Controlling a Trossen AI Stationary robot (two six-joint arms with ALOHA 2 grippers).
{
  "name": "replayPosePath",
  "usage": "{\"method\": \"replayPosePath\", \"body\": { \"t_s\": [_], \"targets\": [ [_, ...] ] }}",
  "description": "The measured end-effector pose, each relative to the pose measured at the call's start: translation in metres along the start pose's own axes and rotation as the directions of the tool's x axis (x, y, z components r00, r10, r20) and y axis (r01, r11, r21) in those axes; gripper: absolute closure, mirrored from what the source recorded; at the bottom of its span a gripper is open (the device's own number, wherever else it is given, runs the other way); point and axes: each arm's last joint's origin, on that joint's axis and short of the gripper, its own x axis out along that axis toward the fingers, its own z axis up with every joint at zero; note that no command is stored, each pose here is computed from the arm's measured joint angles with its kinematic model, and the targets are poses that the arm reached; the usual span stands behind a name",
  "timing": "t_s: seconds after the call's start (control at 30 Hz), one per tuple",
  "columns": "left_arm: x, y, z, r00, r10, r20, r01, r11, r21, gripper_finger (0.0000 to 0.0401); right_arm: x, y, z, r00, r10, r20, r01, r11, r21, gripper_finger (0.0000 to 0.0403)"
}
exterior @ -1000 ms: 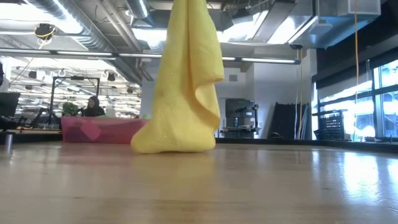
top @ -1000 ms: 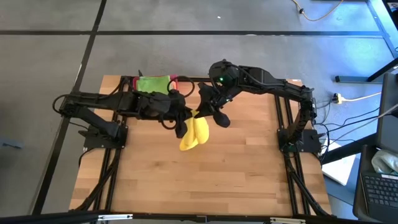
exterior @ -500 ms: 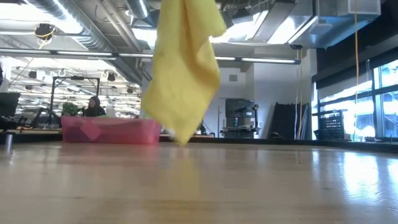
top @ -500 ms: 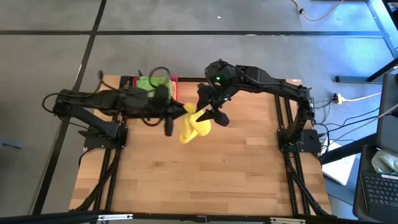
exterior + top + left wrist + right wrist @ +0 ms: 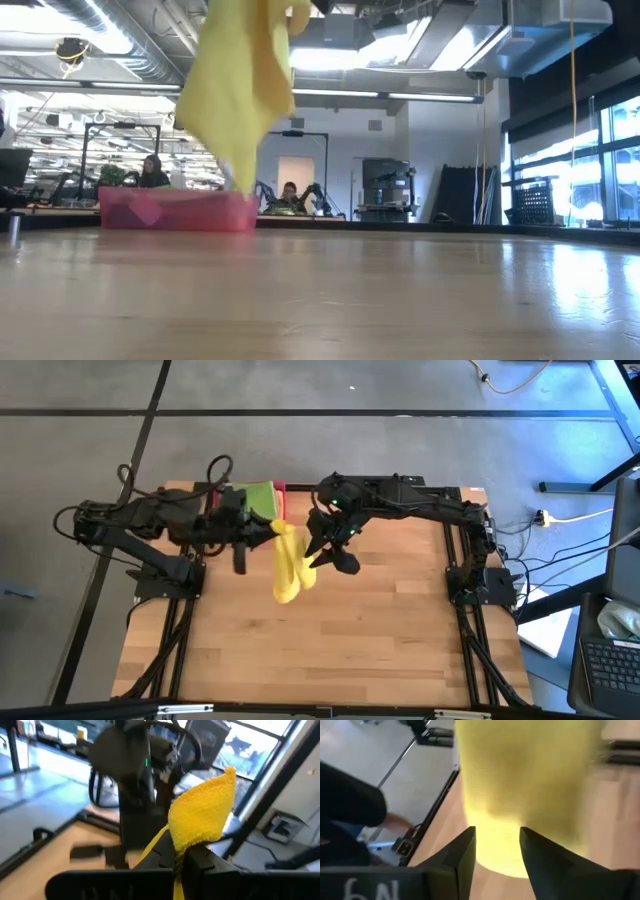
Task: Fold microfiber towels
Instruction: Fold the yellow microfiber towel
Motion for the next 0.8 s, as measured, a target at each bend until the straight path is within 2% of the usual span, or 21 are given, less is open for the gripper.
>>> {"method": "replayPosePath", "body": {
  "t_s": [0.17, 0.33, 0.47, 0.57, 0.7, 0.8],
  "targets": [
    [-0.018, -0.005, -0.005, 0.998, -0.031, -0.055, 0.03, 0.999, -0.013, 0.0401, -0.009, -0.008, 0.005, 0.997, -0.049, 0.063, 0.05, 0.999, -0.01, 0.026],
    [-0.031, -0.008, -0.001, 0.997, -0.069, -0.036, 0.069, 0.997, -0.025, 0.0401, -0.006, -0.004, 0.014, 0.99, -0.043, 0.132, 0.049, 0.998, -0.043, 0.024],
    [-0.034, -0.007, -0.001, 0.999, -0.03, -0.016, 0.03, 0.999, -0.024, 0.0401, -0.005, 0.001, 0.022, 0.98, -0.006, 0.198, 0.006, 1.0, 0.0, 0.0214],
    [-0.036, -0.007, 0.0, 1.0, -0.016, -0.005, 0.016, 1.0, -0.023, 0.0401, 0.0, 0.009, 0.024, 0.98, 0.028, 0.198, -0.03, 1.0, 0.008, 0.02],
    [-0.036, -0.006, 0.0, 1.0, 0.014, 0.006, -0.014, 1.0, -0.017, 0.0401, 0.009, 0.018, 0.022, 0.983, 0.057, 0.173, -0.054, 0.998, -0.025, 0.0197],
    [-0.036, -0.003, 0.001, 0.995, 0.099, 0.03, -0.1, 0.995, 0.022, 0.0401, 0.023, 0.022, 0.015, 0.987, 0.092, 0.132, -0.088, 0.995, -0.042, 0.0207]
  ]
}}
